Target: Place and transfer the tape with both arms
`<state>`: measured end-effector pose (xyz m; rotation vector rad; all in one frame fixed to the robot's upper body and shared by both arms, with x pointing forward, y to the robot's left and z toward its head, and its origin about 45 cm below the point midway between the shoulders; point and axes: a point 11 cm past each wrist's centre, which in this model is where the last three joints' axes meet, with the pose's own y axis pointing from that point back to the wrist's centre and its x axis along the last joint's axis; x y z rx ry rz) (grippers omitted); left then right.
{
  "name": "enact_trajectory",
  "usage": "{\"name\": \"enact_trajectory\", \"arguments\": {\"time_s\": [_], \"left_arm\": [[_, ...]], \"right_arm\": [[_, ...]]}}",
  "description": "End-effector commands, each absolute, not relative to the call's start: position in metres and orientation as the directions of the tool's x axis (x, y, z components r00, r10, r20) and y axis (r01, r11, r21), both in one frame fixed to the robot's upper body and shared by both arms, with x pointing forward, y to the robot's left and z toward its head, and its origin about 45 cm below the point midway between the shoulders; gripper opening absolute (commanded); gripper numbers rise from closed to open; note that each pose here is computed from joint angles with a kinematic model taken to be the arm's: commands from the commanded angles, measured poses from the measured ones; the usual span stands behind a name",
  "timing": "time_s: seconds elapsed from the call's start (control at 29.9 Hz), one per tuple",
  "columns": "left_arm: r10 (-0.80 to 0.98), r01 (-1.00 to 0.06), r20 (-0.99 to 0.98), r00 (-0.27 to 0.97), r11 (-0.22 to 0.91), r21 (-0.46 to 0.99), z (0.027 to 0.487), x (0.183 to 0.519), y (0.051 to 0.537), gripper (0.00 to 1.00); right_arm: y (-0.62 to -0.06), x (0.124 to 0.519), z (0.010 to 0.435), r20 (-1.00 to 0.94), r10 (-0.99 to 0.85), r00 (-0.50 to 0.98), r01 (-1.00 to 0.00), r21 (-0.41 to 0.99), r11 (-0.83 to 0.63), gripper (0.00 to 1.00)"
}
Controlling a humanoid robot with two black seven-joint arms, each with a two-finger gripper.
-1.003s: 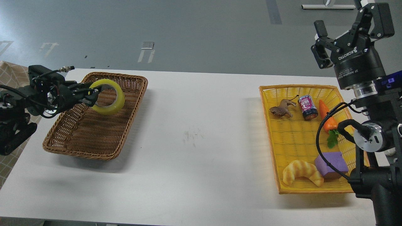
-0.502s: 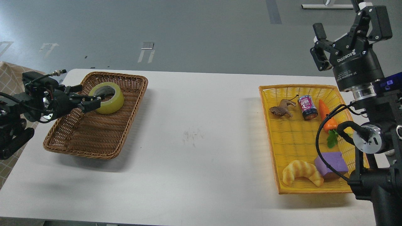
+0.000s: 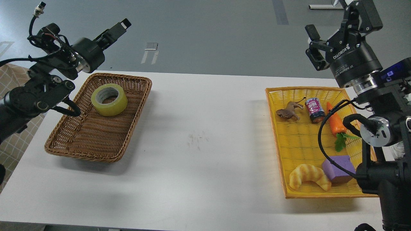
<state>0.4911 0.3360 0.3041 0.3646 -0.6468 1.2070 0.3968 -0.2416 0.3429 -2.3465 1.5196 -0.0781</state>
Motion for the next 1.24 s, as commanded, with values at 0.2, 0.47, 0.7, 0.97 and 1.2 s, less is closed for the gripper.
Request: {"name": "enact_trajectory", "arguments": {"time_s": [0.2, 0.47, 0.7, 0.97, 1.2], "left_arm": [[0.874, -0.818, 0.031, 0.485, 0.466, -0.336, 0.396, 0.495, 0.295, 0.98], [0.757, -0.699, -0.1, 0.646, 0.534, -0.476, 0.41, 0.452, 0.277, 0.98], [0.765, -0.725, -0.19, 0.616, 0.456, -0.516, 0.39, 0.433, 0.284, 0.98], [0.727, -0.679, -0.199, 0.657, 0.457, -0.574, 0.401, 0.415, 0.284, 0.98], [0.699, -0.662, -0.242, 0.673, 0.423, -0.619, 0.402, 0.404, 0.275, 0.98]], "right_arm": [[-0.224, 0.402, 0.367, -0.075, -0.876, 0.477, -0.837, -0.342, -0.427, 1.0], [-0.219, 0.404, 0.39, -0.051, -0.867, 0.496, -0.807, -0.397, -0.438, 1.0], [-0.216, 0.401, 0.392, -0.059, -0.863, 0.503, -0.799, -0.412, -0.438, 1.0], [-0.215, 0.401, 0.387, -0.062, -0.862, 0.503, -0.803, -0.401, -0.44, 1.0], [-0.213, 0.403, 0.384, -0.073, -0.859, 0.506, -0.805, -0.397, -0.44, 1.0]]}}
